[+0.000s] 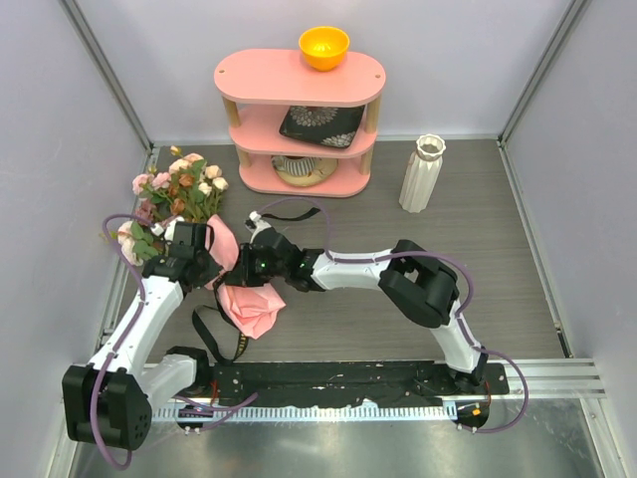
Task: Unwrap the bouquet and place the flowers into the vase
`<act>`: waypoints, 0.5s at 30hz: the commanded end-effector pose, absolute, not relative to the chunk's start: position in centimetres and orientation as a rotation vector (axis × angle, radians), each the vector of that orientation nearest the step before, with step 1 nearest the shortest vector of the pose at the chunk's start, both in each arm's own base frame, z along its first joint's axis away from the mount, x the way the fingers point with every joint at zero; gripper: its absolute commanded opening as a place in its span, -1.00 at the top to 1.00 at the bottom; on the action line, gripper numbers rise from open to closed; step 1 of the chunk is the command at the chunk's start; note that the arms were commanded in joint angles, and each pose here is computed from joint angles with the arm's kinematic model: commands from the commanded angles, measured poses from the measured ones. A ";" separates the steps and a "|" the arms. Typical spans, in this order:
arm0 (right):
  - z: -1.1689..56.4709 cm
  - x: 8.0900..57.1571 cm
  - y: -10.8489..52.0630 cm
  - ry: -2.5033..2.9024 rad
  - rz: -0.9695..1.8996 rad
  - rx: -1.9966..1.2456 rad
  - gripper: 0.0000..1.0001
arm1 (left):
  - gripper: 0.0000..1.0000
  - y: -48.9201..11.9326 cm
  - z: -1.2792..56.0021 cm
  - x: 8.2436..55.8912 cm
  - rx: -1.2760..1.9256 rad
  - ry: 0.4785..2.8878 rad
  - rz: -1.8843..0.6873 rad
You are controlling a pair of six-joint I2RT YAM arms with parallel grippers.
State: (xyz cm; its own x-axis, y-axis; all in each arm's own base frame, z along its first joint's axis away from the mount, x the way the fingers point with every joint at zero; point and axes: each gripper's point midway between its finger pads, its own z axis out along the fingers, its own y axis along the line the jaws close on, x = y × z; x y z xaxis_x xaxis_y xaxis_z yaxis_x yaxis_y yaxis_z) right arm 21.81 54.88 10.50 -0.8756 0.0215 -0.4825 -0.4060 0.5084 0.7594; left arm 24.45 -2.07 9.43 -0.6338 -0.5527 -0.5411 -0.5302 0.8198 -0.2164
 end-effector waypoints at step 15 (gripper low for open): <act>11.7 24.8 56.5 2.247 1.369 -0.201 0.59 | 1.00 -1.8 8.6 25.7 -0.868 2.341 -0.059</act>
